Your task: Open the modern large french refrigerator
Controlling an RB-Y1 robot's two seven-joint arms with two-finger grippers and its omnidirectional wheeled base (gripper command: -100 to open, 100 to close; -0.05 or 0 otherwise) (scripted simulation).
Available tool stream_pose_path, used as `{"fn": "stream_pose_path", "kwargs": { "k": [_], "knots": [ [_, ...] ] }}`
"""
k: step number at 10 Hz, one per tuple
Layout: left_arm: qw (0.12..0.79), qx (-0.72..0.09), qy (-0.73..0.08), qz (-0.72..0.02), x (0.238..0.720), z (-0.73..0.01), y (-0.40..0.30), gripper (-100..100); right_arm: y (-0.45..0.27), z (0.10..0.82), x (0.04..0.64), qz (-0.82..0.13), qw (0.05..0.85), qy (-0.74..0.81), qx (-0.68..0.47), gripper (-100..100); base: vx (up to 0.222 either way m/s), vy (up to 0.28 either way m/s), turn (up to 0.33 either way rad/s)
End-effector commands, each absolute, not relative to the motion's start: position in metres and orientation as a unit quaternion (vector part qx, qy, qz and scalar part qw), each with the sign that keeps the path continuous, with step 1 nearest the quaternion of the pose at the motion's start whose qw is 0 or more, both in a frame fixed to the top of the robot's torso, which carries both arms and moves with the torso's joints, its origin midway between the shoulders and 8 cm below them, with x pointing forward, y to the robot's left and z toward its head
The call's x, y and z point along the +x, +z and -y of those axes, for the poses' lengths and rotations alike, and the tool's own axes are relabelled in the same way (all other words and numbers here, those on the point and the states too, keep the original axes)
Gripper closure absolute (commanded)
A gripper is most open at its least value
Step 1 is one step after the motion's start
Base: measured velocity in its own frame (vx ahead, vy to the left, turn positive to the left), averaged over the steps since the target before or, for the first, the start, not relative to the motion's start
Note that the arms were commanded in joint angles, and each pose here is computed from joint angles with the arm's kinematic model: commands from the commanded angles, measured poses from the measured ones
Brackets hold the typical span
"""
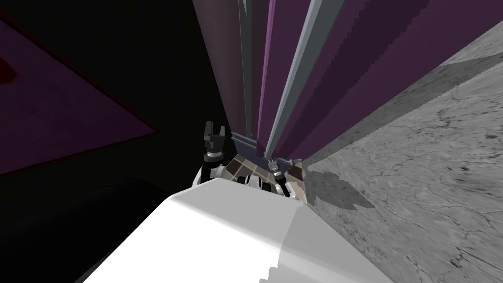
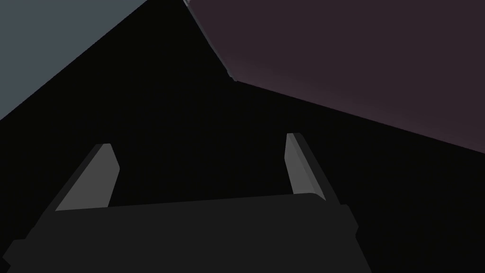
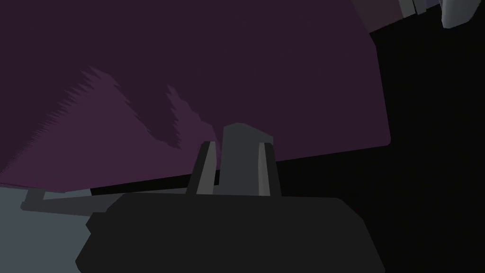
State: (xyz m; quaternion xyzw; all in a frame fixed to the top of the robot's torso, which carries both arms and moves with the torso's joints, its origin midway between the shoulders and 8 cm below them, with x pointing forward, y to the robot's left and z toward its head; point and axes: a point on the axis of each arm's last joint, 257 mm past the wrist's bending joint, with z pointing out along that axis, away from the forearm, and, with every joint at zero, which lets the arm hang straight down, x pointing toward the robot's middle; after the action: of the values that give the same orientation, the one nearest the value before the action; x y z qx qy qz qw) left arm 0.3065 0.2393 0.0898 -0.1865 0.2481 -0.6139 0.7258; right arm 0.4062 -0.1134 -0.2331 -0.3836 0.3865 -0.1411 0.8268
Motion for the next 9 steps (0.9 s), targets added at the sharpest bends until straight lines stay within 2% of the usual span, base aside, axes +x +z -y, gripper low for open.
{"fn": "stream_pose_path", "kwargs": {
  "k": [1,5,7,9],
  "knots": [
    [0.726,-0.186,-0.614,-0.248,0.307,-0.239,0.09,0,-0.225,0.094,0.396,-0.361,0.838,-0.106,-0.396,100,-0.167,-0.177,0.108],
    [0.726,-0.186,-0.614,-0.248,0.307,-0.239,0.09,0,-0.221,0.077,0.384,-0.339,0.843,-0.068,-0.411,100,-0.129,-0.175,0.1],
    [0.726,-0.187,-0.614,-0.248,0.306,-0.239,0.09,0,-0.233,0.083,0.384,-0.352,0.836,-0.07,-0.415,100,-0.022,-0.035,-0.014],
    [0.726,-0.186,-0.614,-0.248,0.306,-0.239,0.09,0,-0.231,0.073,0.373,-0.338,0.839,-0.045,-0.425,100,-0.018,-0.179,0.156]
  ]
}}
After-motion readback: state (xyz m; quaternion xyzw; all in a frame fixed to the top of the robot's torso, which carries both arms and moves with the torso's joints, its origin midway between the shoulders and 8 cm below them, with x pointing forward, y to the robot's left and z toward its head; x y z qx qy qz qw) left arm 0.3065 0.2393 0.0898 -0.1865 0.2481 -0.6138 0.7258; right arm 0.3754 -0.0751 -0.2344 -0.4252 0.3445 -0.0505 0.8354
